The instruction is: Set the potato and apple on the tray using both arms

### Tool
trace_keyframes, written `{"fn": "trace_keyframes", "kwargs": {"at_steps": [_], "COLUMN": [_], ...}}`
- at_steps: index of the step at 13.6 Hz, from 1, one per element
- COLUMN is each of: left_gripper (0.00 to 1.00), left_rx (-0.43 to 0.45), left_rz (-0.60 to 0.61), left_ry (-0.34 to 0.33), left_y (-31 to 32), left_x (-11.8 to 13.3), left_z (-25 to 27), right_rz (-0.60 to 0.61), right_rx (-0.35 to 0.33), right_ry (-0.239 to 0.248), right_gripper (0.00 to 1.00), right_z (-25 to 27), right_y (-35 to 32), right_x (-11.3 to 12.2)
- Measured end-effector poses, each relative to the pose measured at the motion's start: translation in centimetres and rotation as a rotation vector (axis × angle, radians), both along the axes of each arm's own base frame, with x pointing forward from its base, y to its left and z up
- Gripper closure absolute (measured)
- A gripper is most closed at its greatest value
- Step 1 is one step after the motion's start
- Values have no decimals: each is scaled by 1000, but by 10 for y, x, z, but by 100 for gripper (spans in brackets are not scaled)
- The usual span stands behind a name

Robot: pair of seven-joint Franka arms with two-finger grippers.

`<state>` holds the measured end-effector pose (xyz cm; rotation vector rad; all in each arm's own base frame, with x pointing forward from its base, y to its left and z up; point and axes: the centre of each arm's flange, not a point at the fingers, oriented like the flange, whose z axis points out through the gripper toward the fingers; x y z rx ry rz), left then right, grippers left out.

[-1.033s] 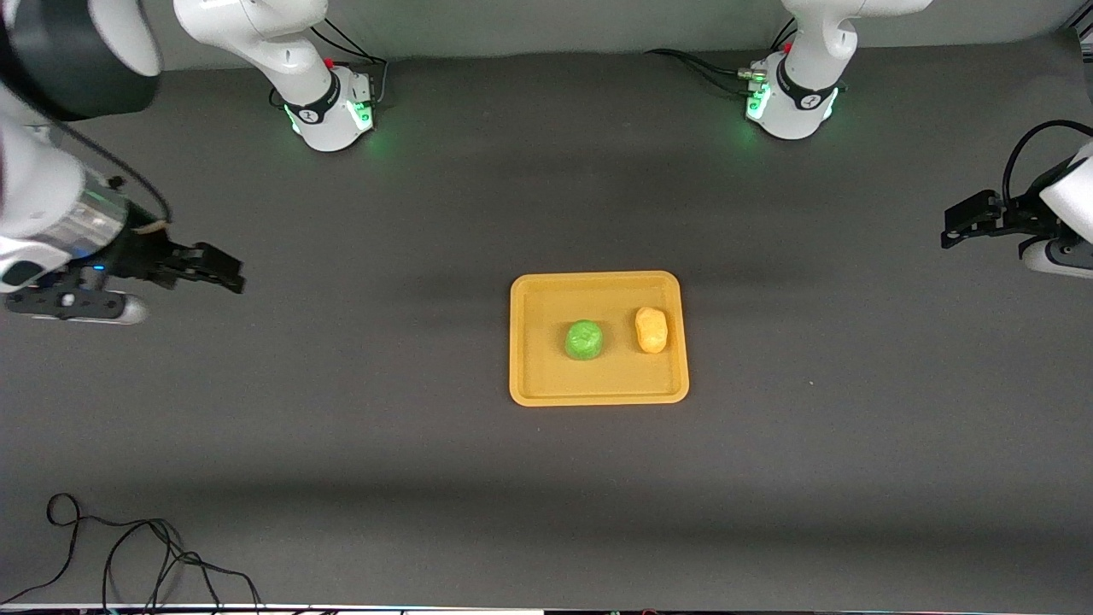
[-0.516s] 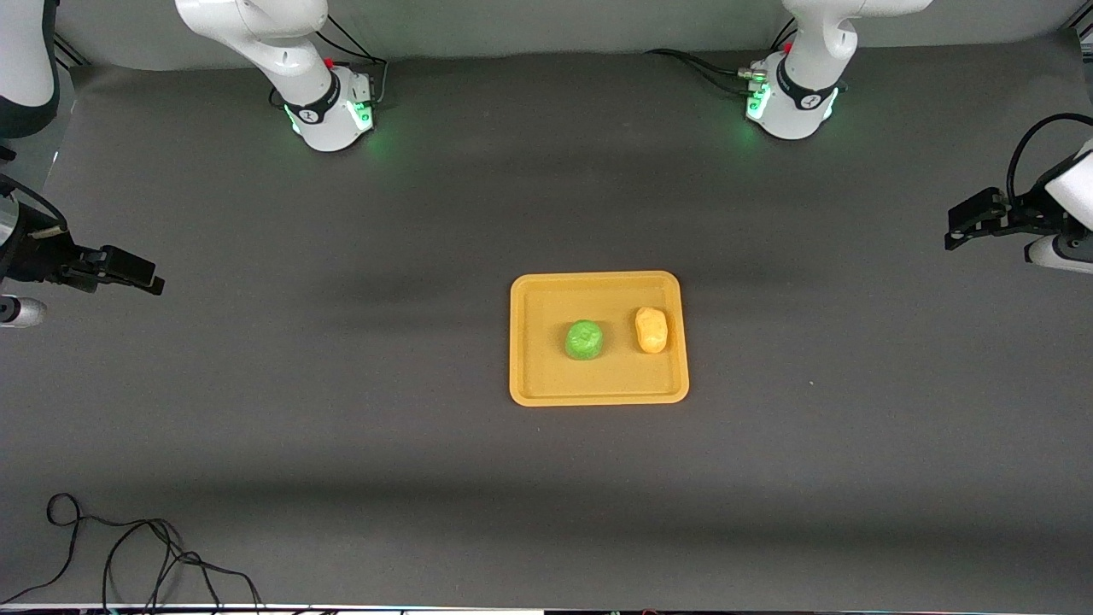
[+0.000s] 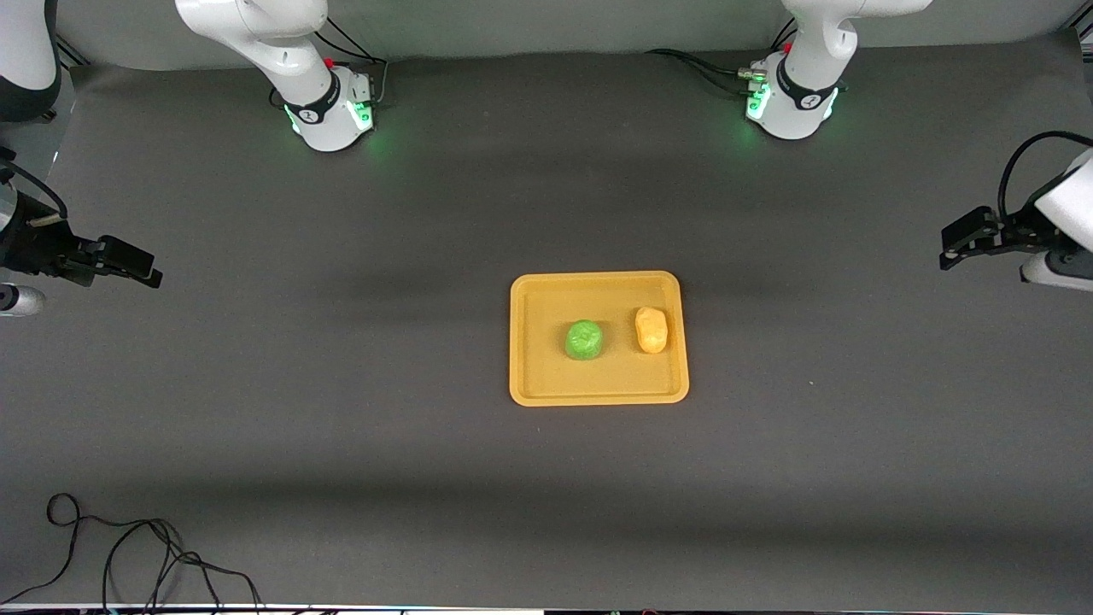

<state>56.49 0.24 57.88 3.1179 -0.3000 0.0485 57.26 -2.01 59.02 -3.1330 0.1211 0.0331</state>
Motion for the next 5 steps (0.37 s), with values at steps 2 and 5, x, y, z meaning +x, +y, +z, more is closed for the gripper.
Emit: {"fn": "trace_keyframes", "kwargs": {"at_steps": [2, 5], "left_gripper": [0, 0], "left_rx": [0, 0], "left_rz": [2, 4], "left_ry": [6, 6], "left_y": [-1, -1], "left_x": [1, 1], "left_z": [-3, -3], "right_rz": [1, 0], "right_rx": [-4, -6], "right_ry": [4, 12], "right_gripper": [0, 0], "right_z": [0, -1], "right_y": [0, -1], "right_x": [0, -1]}}
